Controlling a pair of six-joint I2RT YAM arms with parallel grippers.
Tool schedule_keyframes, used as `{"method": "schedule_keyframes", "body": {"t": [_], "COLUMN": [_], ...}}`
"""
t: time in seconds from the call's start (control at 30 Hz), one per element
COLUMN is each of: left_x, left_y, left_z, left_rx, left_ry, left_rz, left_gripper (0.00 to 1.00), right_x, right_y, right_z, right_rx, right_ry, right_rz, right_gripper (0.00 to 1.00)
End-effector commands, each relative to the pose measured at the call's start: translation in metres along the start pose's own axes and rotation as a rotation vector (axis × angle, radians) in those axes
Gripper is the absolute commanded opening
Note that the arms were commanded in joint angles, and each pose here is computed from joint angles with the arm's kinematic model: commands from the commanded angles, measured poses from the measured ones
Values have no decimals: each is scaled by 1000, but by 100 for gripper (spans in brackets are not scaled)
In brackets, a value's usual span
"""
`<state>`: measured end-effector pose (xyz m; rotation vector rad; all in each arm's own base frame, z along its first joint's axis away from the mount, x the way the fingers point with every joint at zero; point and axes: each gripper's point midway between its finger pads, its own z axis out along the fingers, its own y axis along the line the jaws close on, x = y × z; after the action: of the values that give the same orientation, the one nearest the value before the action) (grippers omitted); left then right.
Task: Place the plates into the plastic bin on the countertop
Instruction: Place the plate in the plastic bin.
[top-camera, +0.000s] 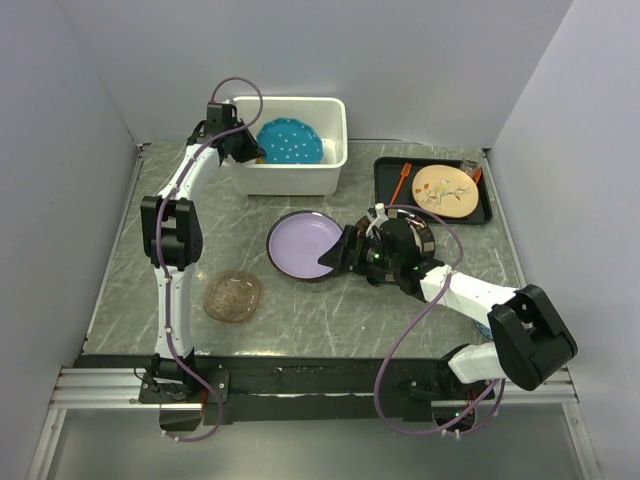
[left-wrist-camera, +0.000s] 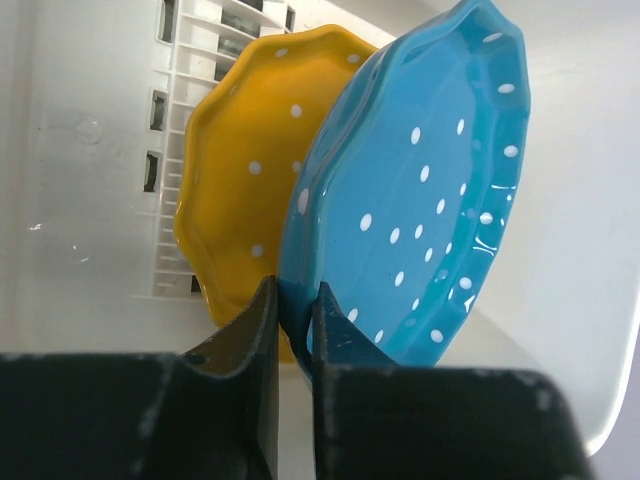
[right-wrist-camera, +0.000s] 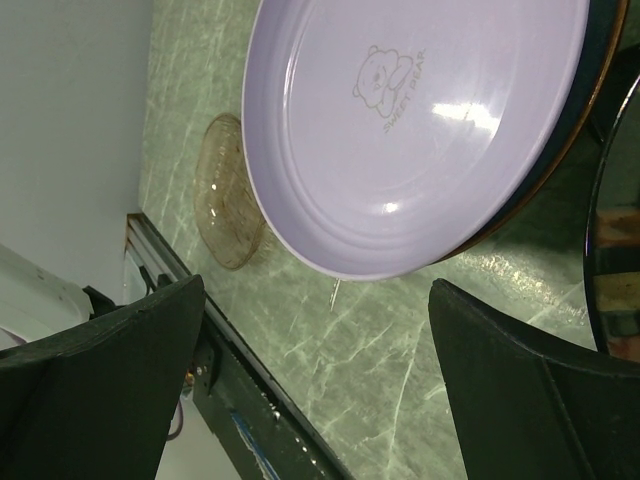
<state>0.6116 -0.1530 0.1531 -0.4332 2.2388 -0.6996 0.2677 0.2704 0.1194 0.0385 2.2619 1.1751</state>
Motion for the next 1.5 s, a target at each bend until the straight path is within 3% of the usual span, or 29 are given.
{"method": "schedule_keyframes", "body": {"t": [0.0, 0.27, 0.53, 0.83, 1.13, 1.47], "left_x": [-33, -27, -31, -45, -84, -104], "left_y": [-45, -35, -29, -29, -72, -125], "left_z": [-20, -16, -23, -41, -106, -180], "left_rx": [164, 151, 156, 111, 211, 399], "left_ry": [-83, -49, -40, -74, -210, -270], "left_rz": [31, 27, 12, 73, 102, 98], "left_gripper": [16, 29, 36, 55, 70, 73], "right_x": [-6, -4, -3, -1, 1, 0], "right_y": [13, 11, 11, 11, 10, 9], "right_z": [-3, -3, -3, -3, -2, -2], "right_rx": [-39, -39, -40, -40, -36, -23], "right_ry": [-21, -21, -18, -13, -13, -11], "right_rz": [-25, -17, -16, -18, -19, -21], "right_gripper": [100, 100, 100, 100, 100, 100]}}
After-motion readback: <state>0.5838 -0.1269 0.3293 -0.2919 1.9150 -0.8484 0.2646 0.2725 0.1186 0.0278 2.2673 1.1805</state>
